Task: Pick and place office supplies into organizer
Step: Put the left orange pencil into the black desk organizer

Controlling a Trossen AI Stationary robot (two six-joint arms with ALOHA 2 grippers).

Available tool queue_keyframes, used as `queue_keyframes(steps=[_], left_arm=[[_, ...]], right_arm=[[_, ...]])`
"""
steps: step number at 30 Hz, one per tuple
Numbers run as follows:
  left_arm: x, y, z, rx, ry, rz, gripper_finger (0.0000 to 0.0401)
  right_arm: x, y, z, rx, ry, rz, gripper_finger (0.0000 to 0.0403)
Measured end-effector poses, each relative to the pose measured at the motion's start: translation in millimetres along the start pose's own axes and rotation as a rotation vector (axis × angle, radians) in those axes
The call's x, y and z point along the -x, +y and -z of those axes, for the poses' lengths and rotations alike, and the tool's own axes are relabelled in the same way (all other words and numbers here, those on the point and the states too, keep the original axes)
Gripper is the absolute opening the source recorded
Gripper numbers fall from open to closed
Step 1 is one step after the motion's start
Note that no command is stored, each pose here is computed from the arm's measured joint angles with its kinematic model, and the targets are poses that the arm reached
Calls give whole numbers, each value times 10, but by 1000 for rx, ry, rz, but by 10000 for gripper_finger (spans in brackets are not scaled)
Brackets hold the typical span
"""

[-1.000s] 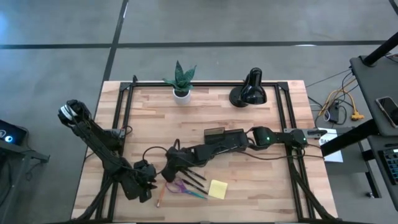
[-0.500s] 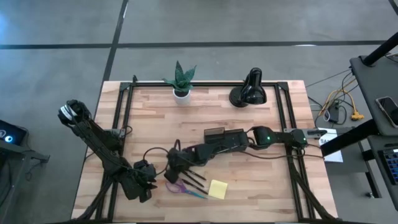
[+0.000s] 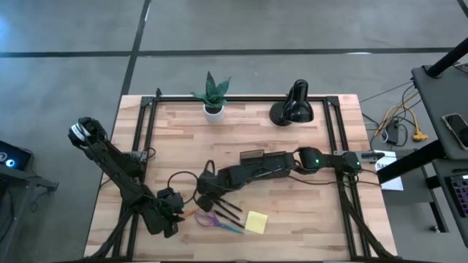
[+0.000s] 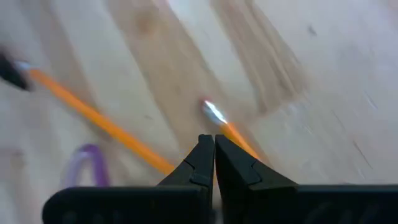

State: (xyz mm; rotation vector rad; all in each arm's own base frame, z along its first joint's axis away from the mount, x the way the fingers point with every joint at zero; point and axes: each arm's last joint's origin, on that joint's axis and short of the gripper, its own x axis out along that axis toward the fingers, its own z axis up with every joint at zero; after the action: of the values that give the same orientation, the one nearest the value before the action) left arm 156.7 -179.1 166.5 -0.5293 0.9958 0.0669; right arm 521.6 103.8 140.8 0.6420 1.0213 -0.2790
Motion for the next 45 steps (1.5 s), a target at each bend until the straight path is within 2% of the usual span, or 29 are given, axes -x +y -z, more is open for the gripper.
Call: queue_keyframes(steps=[5,11,21,29,45], left_arm=[[0,1,-1,0,0,-1,117],[0,1,-1,0,-2,-1,117],[0,2,0,0,-2,-2,117],[0,2,-1,0,-6,-3,117],[-1,2,-2,0,-7,-3,117]], right_arm=[[3,-18,60,-49,76,8,9],[54,24,63,-48,75,-11,9],[69,148,96,-44,89,-107,9],[12,109,65,-62,53,-99,9],[-84,15,130,-96,86,-78,9]])
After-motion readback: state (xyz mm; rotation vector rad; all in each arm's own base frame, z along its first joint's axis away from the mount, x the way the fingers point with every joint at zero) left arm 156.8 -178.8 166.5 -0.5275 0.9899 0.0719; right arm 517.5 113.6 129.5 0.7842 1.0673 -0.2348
